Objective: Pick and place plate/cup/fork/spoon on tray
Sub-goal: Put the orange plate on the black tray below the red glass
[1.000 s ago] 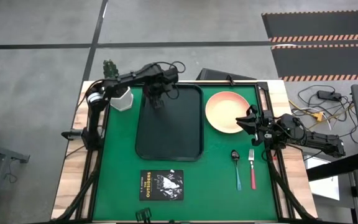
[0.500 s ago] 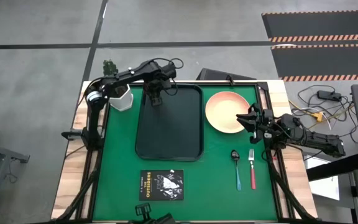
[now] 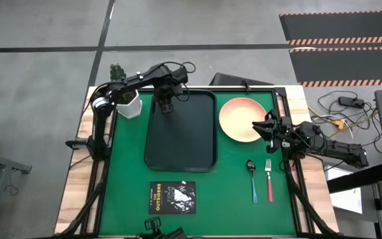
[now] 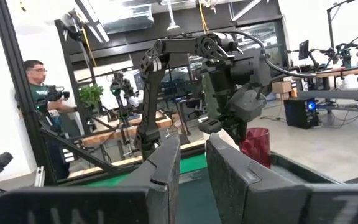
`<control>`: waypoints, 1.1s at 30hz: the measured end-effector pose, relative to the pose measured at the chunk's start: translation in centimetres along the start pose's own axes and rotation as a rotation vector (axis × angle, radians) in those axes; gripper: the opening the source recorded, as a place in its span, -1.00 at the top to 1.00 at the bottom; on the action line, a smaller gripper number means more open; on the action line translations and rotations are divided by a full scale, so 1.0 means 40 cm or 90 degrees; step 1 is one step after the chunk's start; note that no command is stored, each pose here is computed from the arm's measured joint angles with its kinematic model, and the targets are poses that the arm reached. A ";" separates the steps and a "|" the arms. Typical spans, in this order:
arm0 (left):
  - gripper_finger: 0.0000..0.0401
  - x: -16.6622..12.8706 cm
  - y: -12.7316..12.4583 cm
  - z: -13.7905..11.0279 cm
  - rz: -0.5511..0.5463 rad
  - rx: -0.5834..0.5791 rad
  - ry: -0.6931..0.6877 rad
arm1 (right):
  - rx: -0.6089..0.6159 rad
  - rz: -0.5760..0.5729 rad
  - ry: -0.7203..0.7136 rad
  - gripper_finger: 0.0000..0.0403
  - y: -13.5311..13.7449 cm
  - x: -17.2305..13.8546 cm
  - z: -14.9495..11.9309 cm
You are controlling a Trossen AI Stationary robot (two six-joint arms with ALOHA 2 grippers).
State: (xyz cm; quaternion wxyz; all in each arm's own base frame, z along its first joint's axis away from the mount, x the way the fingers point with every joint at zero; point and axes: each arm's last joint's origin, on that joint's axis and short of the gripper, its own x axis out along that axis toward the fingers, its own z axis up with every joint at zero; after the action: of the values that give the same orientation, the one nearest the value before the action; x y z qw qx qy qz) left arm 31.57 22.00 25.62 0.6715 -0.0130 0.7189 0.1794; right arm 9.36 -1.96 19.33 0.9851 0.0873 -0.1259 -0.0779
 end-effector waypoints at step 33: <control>0.63 -0.273 -0.358 -0.409 -0.031 -0.024 -0.726 | 0.029 -0.028 0.025 0.66 -0.003 0.012 0.001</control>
State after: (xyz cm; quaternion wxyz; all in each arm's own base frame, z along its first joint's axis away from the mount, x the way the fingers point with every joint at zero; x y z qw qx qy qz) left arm 20.65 1.67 33.32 0.9569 0.0575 0.2386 0.1556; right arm 9.81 -2.15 19.45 0.9832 0.1140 -0.1060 -0.0949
